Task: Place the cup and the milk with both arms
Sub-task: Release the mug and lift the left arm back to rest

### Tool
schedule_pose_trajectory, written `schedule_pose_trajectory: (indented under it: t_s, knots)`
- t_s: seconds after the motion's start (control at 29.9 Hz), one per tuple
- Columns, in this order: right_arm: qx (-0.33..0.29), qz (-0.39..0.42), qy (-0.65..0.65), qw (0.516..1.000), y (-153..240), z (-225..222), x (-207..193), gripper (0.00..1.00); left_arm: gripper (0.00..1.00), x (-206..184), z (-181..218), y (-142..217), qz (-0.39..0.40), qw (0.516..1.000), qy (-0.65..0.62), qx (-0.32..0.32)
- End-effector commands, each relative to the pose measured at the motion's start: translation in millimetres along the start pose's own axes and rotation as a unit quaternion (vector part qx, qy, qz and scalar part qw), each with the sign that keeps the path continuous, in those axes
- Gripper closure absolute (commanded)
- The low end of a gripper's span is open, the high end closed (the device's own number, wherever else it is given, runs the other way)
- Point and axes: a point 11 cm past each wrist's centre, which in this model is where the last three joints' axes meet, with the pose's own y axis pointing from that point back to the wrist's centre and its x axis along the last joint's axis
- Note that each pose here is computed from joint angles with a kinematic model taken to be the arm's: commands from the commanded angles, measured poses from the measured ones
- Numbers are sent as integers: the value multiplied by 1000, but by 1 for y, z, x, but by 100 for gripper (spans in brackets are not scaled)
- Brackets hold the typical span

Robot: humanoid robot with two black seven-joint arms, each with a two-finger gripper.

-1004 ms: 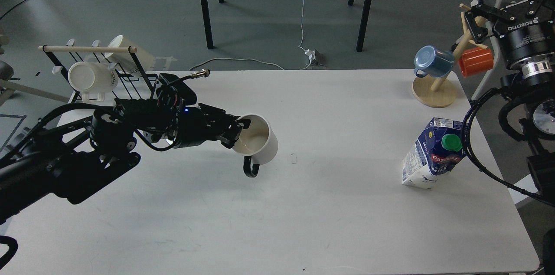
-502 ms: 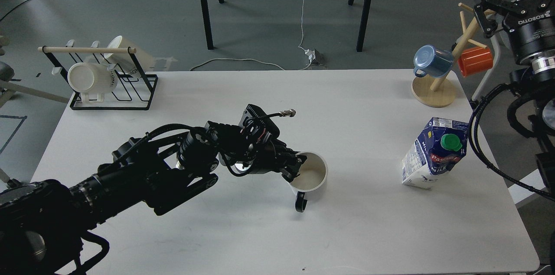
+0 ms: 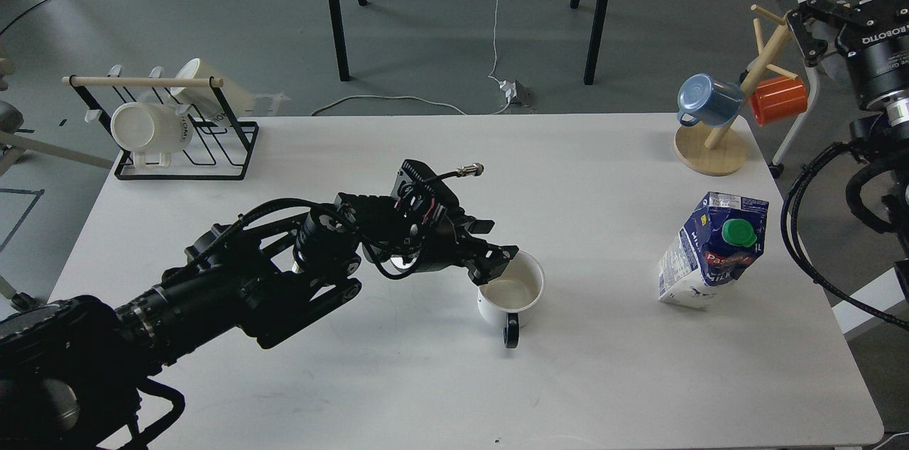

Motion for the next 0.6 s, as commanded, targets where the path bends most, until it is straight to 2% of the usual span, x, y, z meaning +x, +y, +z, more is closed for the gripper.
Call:
schedule_pose_trajectory:
  t_s: [0.0,0.17,0.27,0.37,0.57]
  knots:
    - [2,10,1,1000,25,-5,7,1,7,47,-25,30,106,985,136,-13]
    - [7,57,-4,998,81,-8,32,1,2,96,-59,84,249,914,307,-90]
    - [19,85,-4,996,114,-10,43,1,1,110,-85,115,319,850,404,-117]
    - [25,113,-8,993,149,-5,50,1,1,112,-128,149,394,753,512,-127]
    - [12,191,-51,980,226,30,66,1,1,94,-193,211,514,502,671,-183]
